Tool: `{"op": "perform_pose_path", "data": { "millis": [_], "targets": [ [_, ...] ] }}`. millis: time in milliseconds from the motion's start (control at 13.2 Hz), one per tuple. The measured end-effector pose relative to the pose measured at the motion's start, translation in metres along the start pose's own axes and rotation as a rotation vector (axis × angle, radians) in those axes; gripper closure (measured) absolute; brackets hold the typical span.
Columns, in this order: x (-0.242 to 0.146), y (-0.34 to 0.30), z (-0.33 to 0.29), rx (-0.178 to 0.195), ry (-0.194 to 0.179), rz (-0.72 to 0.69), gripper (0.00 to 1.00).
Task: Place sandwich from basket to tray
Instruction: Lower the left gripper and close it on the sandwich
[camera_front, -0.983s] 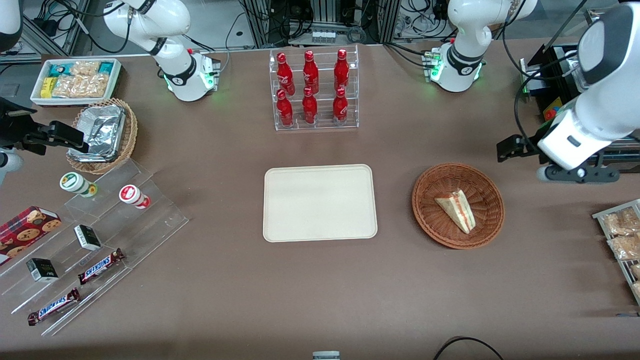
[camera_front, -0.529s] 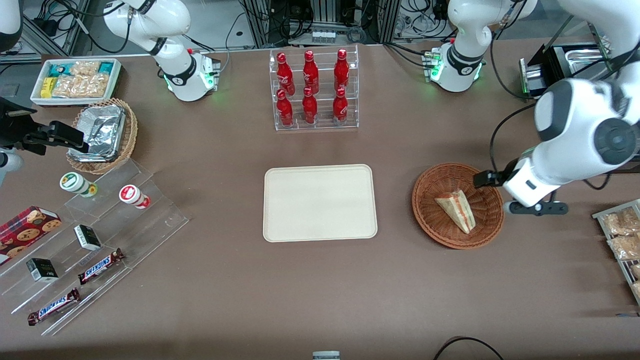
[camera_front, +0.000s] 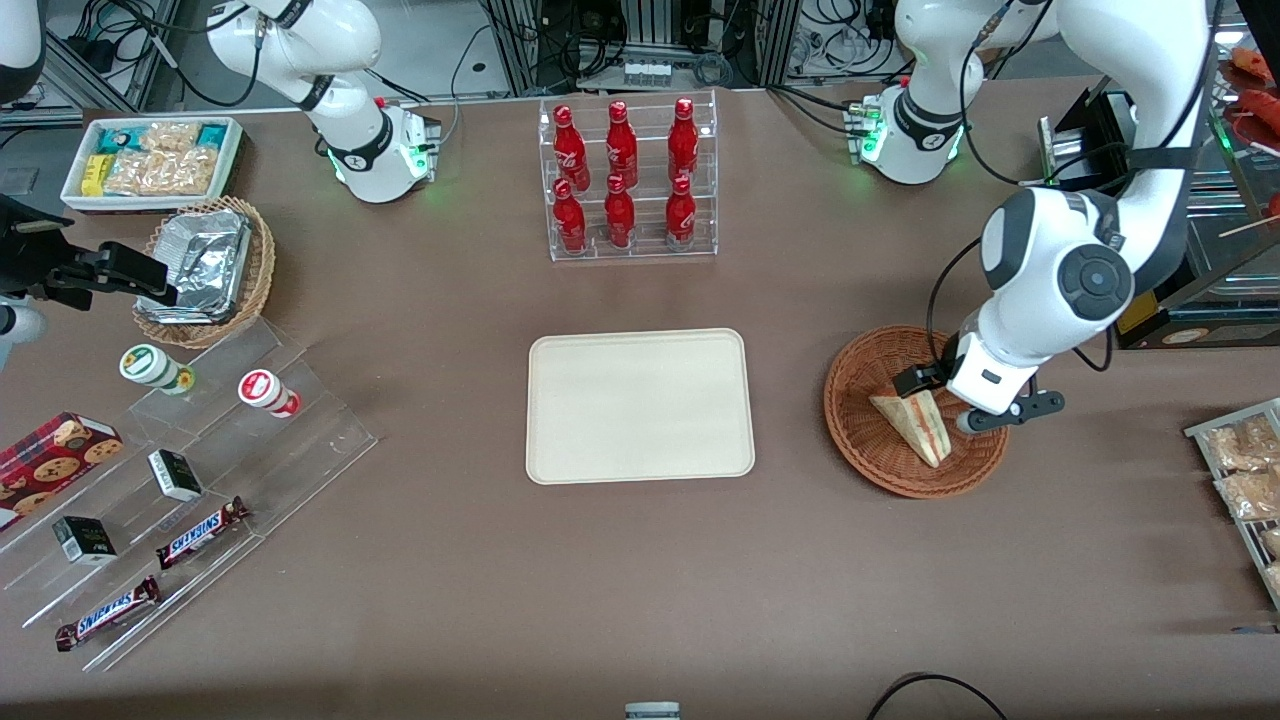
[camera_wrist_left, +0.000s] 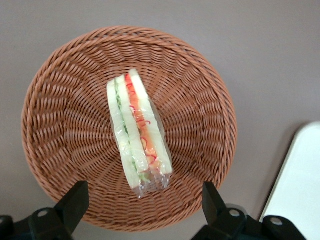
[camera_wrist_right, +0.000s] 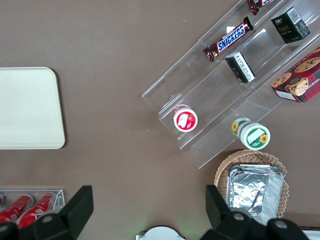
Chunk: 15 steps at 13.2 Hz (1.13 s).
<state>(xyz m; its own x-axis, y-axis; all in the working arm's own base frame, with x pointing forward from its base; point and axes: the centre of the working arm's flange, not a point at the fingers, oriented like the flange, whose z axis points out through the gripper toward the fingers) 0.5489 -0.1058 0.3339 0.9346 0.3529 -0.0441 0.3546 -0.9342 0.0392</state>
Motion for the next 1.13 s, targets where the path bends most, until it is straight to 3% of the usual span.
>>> {"op": "perform_pose_path", "data": {
  "millis": [454, 832, 1134],
  "targets": [
    [-0.003, -0.003, 0.011, -0.033, 0.037, -0.445, 0.00],
    [-0.001, 0.000, 0.044, -0.045, 0.028, -0.485, 0.00],
    [-0.004, 0.003, 0.074, -0.021, 0.001, -0.467, 0.00]
  ]
}}
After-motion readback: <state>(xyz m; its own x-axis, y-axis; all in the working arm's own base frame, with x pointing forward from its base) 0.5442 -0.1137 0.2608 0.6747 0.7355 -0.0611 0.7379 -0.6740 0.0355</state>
